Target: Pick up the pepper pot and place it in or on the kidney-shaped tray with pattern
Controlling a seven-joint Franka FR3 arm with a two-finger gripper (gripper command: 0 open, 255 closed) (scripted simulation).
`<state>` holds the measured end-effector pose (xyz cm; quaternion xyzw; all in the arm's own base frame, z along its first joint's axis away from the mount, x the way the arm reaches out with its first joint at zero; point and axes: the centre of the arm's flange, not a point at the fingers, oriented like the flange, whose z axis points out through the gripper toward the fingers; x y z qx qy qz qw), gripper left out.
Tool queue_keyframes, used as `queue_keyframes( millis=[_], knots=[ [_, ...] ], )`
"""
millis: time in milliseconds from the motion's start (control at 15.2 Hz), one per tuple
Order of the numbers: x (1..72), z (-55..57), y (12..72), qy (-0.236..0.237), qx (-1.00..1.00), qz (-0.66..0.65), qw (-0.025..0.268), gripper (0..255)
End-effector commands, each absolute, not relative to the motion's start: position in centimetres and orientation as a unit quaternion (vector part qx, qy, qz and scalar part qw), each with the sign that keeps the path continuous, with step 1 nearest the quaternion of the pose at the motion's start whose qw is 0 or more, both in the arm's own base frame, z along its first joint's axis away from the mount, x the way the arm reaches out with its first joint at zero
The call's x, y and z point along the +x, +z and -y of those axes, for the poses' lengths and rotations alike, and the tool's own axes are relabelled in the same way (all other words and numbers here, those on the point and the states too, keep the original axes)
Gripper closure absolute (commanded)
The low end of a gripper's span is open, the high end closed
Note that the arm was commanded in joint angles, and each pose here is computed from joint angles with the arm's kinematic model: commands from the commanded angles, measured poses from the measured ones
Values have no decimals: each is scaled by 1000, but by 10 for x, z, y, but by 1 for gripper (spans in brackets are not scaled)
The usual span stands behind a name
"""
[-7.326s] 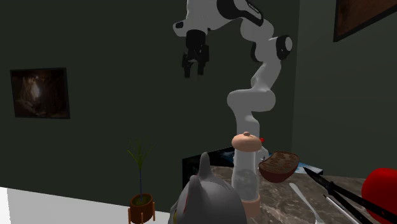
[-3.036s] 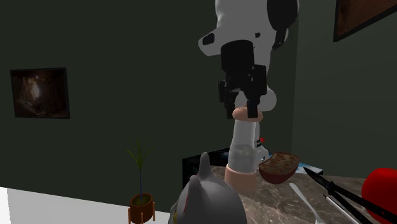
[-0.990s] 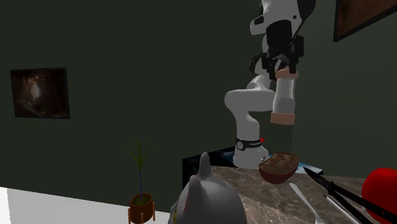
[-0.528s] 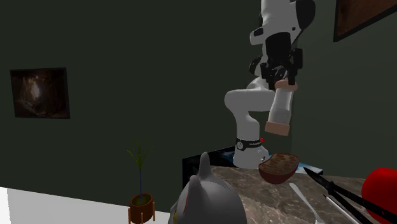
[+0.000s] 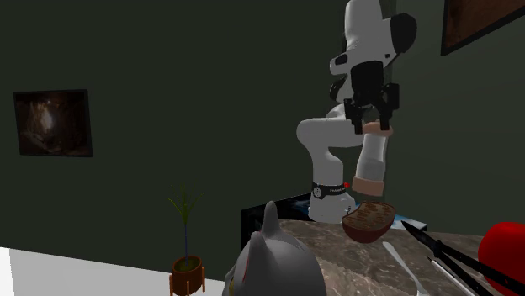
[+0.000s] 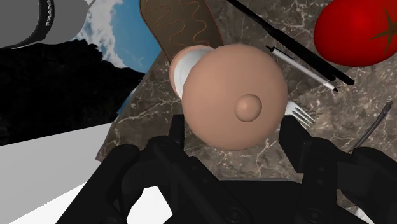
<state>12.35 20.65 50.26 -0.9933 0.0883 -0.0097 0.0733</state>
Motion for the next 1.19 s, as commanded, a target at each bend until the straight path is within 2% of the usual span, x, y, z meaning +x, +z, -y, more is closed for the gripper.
queue_keyframes(
  millis=[0,528,1056,1122],
  knots=[
    [123,-207,492,-10,-993,-88,73,255],
    [123,-207,446,-10,-993,-88,73,255],
    [123,-207,446,-10,-993,-88,73,255],
    [123,-207,446,-10,-993,-88,73,0]
  ],
)
